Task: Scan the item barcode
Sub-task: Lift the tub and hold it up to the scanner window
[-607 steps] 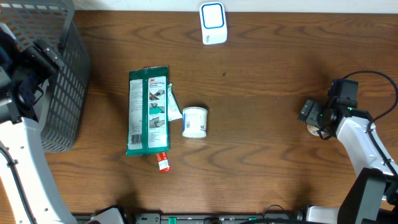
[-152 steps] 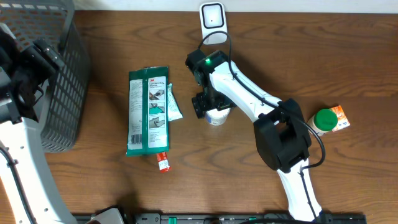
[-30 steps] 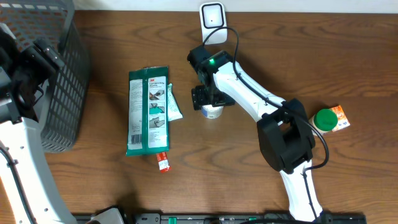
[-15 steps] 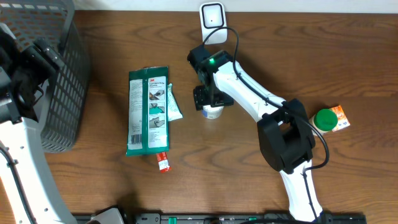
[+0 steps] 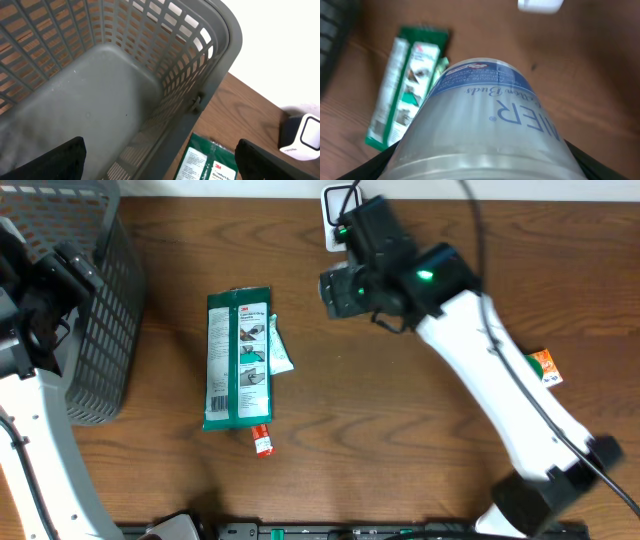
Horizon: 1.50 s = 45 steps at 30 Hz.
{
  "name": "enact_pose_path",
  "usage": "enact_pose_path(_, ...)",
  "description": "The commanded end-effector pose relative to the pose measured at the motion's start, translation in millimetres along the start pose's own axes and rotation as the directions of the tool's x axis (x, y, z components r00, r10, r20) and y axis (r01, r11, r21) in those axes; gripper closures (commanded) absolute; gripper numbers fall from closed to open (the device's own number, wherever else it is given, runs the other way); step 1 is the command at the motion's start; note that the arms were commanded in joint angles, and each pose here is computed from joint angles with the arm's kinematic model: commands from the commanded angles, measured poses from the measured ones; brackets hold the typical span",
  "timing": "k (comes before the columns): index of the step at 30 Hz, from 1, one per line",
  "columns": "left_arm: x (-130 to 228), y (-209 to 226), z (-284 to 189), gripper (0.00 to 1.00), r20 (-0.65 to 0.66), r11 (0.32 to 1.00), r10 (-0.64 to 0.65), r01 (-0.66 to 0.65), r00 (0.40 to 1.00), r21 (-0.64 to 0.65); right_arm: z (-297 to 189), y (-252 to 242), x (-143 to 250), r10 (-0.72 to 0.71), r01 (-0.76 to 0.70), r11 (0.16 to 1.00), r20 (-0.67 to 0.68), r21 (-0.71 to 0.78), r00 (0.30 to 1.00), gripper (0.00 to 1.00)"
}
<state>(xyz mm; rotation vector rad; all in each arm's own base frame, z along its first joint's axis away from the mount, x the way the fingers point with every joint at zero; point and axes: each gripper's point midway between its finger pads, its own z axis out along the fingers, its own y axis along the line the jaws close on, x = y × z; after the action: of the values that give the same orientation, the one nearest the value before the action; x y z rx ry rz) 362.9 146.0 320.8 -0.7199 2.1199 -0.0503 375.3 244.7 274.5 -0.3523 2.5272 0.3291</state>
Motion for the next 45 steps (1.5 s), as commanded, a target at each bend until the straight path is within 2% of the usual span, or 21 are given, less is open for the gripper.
enact_pose_path(1,-3,1,-2,0.07,0.01,1.0,-0.006,0.006,1.0,-0.004,-38,-11,-29,-0.019,0.02,1.0,0.146,0.0,0.989,0.99)
enact_pose_path(6,-3,1,-2,0.07,0.01,1.0,-0.006,0.006,1.0,-0.004,-44,-29,-60,0.023,-0.024,1.0,0.257,0.004,0.966,0.99)
enact_pose_path(9,-3,1,-2,0.07,0.01,1.0,-0.006,0.006,1.0,-0.004,-37,-41,-79,-0.017,0.009,1.0,0.31,0.028,0.95,0.99)
enact_pose_path(13,-3,1,-2,0.07,0.01,1.0,-0.006,0.006,1.0,-0.004,-17,-44,-100,-0.088,0.072,0.996,0.357,0.06,0.93,0.99)
enact_pose_path(17,-3,1,-2,0.07,0.01,1.0,-0.006,0.006,1.0,-0.005,12,-53,-117,-0.088,0.046,0.992,0.394,0.114,0.915,0.99)
enact_pose_path(27,-3,1,-2,0.07,0.01,1.0,-0.006,0.006,1.0,-0.004,107,-85,-144,-0.088,-0.037,0.966,0.462,0.256,0.882,0.99)
enact_pose_path(33,-3,1,-2,0.07,0.01,1.0,-0.006,0.006,1.0,-0.005,171,-90,-157,-0.149,-0.003,0.961,0.527,0.275,0.837,0.99)
enact_pose_path(45,-3,1,-2,0.07,0.01,1.0,-0.006,0.006,1.0,-0.005,206,-107,-167,-0.162,-0.022,0.958,0.607,0.285,0.778,0.99)
